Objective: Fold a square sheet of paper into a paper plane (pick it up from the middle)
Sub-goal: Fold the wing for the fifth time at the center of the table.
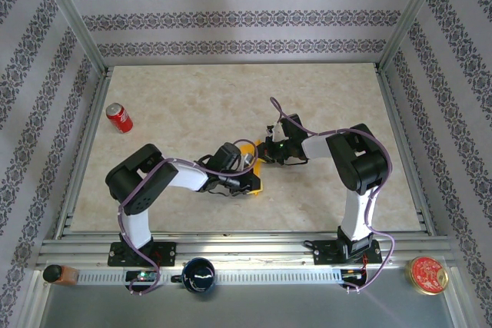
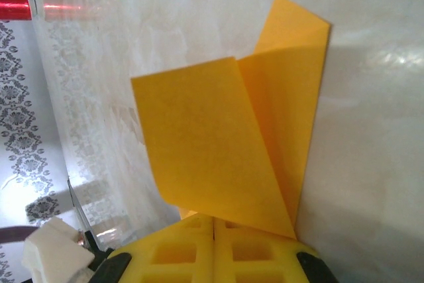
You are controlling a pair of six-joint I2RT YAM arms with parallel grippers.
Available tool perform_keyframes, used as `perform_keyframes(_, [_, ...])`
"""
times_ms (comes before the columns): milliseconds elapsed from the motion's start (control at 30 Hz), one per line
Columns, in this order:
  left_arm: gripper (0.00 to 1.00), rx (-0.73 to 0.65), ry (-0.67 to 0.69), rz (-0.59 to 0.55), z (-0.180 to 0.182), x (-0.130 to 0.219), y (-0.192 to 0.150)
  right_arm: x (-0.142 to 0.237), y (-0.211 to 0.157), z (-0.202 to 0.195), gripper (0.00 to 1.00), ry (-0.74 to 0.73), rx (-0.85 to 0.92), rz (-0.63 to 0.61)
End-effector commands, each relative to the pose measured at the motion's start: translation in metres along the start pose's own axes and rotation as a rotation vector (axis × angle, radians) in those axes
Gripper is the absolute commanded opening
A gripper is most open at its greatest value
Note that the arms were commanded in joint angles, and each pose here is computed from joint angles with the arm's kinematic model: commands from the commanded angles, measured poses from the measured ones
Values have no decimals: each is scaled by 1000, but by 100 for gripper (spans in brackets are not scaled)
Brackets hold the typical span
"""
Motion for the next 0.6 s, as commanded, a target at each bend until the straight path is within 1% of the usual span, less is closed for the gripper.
perform_keyframes(0, [0, 1, 62, 91, 10, -1, -26, -11, -16, -53, 7, -204, -94, 14])
perform_keyframes(133, [0, -18, 115, 139, 14, -3, -38, -10, -16, -53, 6, -206, -94, 11])
perform_keyframes(267, [0, -55, 74, 144, 3, -4, -44, -10, -16, -54, 6, -210, -94, 9])
perform_keyframes(333, [0, -79, 32, 108, -8, 1, -41, -10, -16, -54, 6, -211, -95, 9])
perform_keyframes(400, [0, -117, 3, 49, -22, 12, -32, -9, -17, -54, 6, -211, -96, 9])
perform_keyframes(500, [2, -170, -7, -37, -42, 29, -17, -8, -17, -53, 7, -207, -98, 9])
perform_keyframes(567, [3, -176, -8, -97, -48, 41, -4, -8, -18, -52, 6, -205, -105, 7])
Point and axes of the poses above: each hand's point on the last joint's axis, 136 mm out from that joint toward the fingers, its own x axis back along the fingers, its own z axis along the line the jaws close on, y = z × x, the point moved 4 cm from there along x, back along the fingers, and after that the axes turned 10 degrees about -x, right-handed, at the moved point
